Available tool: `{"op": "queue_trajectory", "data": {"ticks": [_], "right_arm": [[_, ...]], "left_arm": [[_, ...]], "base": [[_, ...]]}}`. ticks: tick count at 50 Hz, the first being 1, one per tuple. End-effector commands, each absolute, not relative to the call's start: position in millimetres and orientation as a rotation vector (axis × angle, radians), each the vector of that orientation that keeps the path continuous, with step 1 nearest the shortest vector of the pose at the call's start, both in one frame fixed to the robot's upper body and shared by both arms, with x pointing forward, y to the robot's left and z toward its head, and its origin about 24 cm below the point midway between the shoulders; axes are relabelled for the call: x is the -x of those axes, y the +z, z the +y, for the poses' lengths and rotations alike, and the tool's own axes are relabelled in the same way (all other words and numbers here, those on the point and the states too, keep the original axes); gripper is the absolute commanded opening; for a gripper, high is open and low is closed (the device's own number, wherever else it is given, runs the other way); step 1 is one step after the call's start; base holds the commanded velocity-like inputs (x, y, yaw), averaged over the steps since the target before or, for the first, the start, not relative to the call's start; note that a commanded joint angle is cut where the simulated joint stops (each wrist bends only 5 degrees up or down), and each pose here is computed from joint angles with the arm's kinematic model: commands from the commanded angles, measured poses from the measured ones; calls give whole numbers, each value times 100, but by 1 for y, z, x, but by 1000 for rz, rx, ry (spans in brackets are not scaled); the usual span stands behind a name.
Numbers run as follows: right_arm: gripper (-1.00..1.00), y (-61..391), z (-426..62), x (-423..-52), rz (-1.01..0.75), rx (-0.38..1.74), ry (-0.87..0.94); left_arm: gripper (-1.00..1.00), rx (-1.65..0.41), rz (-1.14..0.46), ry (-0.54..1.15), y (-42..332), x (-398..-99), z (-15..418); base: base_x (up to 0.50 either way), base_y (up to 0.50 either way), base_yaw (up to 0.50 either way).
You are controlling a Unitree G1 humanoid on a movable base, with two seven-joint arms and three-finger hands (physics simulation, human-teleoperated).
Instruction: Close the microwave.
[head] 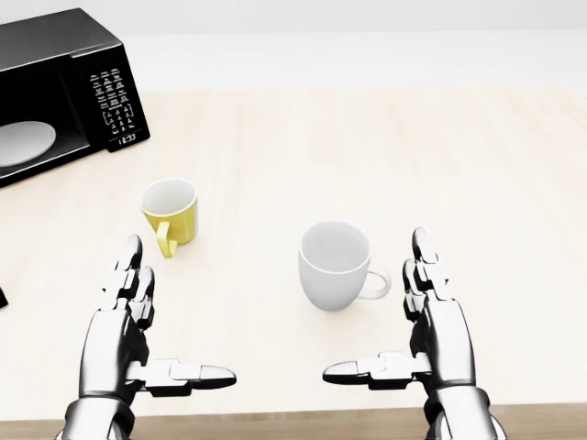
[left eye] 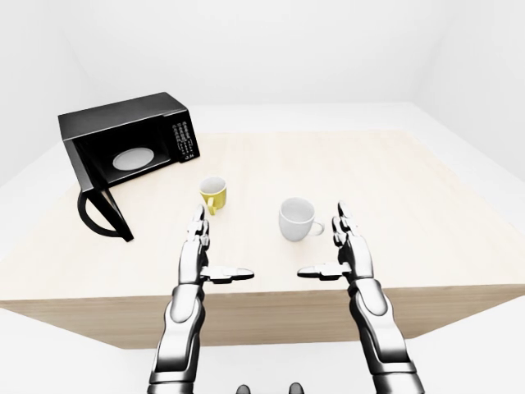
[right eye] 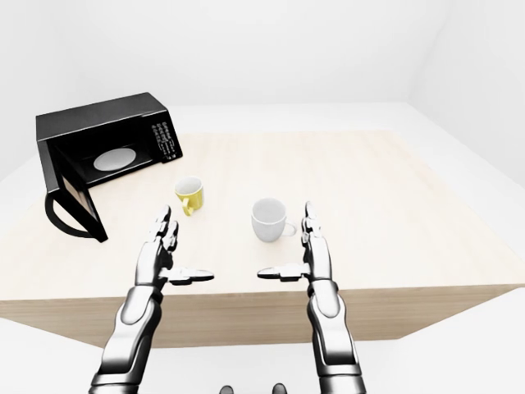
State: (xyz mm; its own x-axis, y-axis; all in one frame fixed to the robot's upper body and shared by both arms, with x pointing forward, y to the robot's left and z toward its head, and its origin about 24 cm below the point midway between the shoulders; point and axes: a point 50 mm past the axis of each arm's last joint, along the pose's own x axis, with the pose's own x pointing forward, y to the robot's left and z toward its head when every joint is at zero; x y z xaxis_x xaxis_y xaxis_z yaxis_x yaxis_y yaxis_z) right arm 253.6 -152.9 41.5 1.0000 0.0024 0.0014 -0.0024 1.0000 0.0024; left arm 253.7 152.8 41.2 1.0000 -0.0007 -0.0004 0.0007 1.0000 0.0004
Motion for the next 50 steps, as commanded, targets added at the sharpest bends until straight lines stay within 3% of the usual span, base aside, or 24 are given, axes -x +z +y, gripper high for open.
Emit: {"op": "queue_trajectory", "data": {"ticks": [1,33,50], "right_arm": [[100,42,-160,-253,-5,-7,6],[100,45,-159,-251,-8,-4,9],[100,74,-158,-229,-88,16,3]], "left_arm": [[100,-2,1,-1,41,-254,160],[100,6,-9,-8,45,-250,159],[100,11,-115,-15,81,-212,161]], "base": [[0,0,0],[0,0,0],[0,0,0]]}}
